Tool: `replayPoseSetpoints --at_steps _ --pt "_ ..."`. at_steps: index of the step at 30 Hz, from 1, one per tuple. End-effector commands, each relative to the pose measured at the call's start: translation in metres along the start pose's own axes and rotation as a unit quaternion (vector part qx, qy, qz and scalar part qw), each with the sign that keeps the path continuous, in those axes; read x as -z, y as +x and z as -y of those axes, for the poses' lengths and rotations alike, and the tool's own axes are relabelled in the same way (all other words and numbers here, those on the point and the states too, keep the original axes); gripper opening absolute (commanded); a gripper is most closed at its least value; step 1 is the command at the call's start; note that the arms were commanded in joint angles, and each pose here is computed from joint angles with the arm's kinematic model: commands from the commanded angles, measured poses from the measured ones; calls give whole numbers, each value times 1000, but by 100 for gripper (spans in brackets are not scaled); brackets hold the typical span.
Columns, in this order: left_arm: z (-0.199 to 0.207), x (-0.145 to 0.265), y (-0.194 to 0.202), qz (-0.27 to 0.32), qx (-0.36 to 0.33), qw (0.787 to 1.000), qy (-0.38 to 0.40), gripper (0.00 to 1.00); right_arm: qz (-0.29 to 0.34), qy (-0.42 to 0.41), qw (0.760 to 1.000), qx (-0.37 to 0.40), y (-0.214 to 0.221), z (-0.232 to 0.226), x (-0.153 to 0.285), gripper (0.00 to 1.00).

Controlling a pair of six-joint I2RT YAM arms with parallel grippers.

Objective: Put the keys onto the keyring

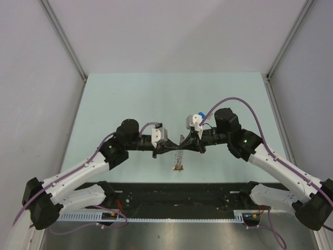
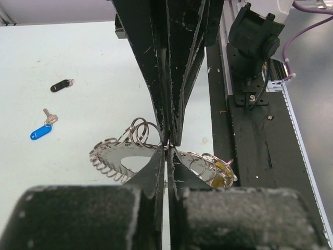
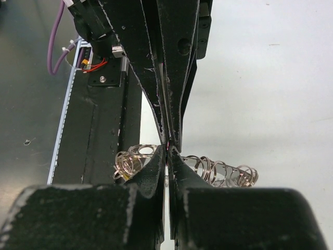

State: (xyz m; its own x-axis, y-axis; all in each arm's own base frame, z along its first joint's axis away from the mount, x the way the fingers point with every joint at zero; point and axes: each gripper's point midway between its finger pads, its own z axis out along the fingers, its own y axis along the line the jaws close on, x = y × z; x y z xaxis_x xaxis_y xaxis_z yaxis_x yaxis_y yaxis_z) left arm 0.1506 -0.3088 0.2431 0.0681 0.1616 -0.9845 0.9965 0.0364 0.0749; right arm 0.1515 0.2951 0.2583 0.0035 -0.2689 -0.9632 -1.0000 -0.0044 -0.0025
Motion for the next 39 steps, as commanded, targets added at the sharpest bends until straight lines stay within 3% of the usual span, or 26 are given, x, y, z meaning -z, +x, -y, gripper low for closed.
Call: replayPoseSetpoints --at_steps 1,4,5,8,11,15,19,22,28,32,39 --pt "-2 -1 -25 35 -26 999 1 0 18 -3 1000 25 -25 -1 -1 0" --pt "-9 -2 -20 41 -19 999 -24 0 17 20 1000 14 -26 6 0 4" --pt "-12 -2 -16 44 -14 998 -36 0 20 37 999 14 -28 11 2 18" --pt "-24 0 -8 55 -4 996 -73 0 25 92 995 -1 -32 30 9 33" --pt "-36 7 -5 83 12 991 -103 0 29 164 986 -31 -33 58 21 40" --pt "-51 17 2 112 25 984 -138 0 11 300 950 -91 -12 112 48 43" --pt "-66 23 -1 141 21 979 -148 0 -28 452 876 -167 36 176 91 44" --pt "-77 29 -10 163 5 975 -148 0 -49 500 839 -210 70 206 103 45" --pt "-91 32 -14 178 -8 973 -149 0 -69 526 797 -288 132 255 103 45" --pt "-84 30 -5 174 -4 975 -139 0 -88 528 789 -301 159 278 89 42" --pt "-81 28 4 163 8 978 -131 0 -115 594 728 -322 203 315 96 37"
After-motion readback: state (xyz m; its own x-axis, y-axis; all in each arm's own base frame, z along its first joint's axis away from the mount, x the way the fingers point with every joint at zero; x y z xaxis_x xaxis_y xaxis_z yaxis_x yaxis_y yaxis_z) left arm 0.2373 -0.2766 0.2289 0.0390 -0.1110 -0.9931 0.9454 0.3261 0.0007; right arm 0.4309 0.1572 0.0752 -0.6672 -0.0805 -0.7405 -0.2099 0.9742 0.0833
